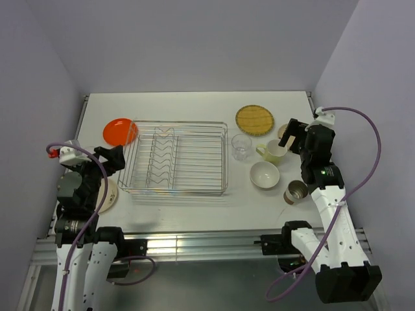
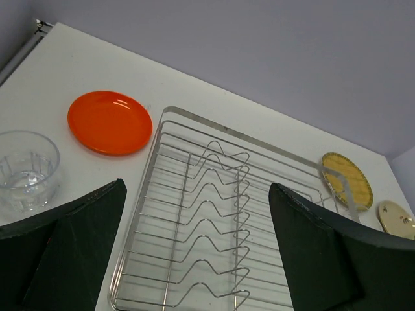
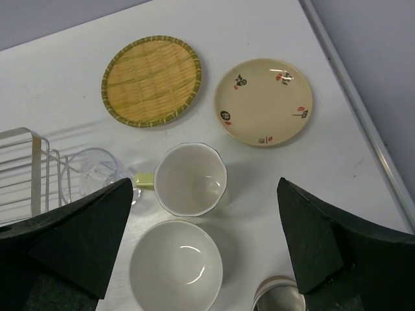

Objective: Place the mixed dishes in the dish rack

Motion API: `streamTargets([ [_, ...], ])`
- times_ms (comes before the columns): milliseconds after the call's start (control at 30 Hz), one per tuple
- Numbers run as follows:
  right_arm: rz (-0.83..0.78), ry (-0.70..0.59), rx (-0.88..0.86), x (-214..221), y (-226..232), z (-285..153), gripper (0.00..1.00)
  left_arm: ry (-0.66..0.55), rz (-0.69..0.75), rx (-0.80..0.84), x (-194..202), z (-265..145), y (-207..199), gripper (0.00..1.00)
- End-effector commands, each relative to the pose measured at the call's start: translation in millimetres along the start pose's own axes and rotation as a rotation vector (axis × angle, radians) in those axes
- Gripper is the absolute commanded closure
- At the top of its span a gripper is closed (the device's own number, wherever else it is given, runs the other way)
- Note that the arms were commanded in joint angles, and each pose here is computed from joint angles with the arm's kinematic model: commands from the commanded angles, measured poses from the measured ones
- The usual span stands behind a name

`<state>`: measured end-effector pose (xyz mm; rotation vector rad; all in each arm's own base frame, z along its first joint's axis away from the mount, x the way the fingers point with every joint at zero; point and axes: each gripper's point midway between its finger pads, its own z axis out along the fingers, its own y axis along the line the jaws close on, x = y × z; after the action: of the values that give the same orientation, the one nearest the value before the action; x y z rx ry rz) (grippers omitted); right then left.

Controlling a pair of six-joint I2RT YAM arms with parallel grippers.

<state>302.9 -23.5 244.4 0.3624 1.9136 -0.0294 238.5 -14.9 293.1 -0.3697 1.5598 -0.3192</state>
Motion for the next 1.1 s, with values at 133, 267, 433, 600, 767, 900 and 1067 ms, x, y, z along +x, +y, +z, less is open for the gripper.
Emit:
streamTargets([
  [133, -0.122, -0.100, -0.129, -34, 19, -20, 0.00, 0.019, 0.009, 0.085, -5, 4, -19, 0.01],
  [267, -0.328, -0.080, -0.394, -16, 52, -41, 0.00, 0.036, -0.014, 0.117, -1, 11, -25, 0.01],
  [433, -0.449, -0.022, -0.616, 11, 75, -67, 0.00, 0.099, -0.048, 0.161, 11, 18, -34, 0.01],
  [600, -0.444, -0.005, -0.559, 16, 65, -64, 0.00, 0.164, -0.062, 0.245, 21, 19, -50, 0.01],
  [767, -0.634, 0.056, -0.679, 44, 64, -82, 0.00, 0.273, -0.106, 0.372, 30, 14, -76, 0.01],
  [900, -0.713, 0.158, -0.850, 76, 71, -100, 0.00, 0.383, -0.157, 0.450, 45, 5, -90, 0.01],
  [1067, -0.857, 0.194, -0.977, 103, 68, -111, 0.00, 0.434, -0.211, 0.485, 59, -9, -95, 0.01],
])
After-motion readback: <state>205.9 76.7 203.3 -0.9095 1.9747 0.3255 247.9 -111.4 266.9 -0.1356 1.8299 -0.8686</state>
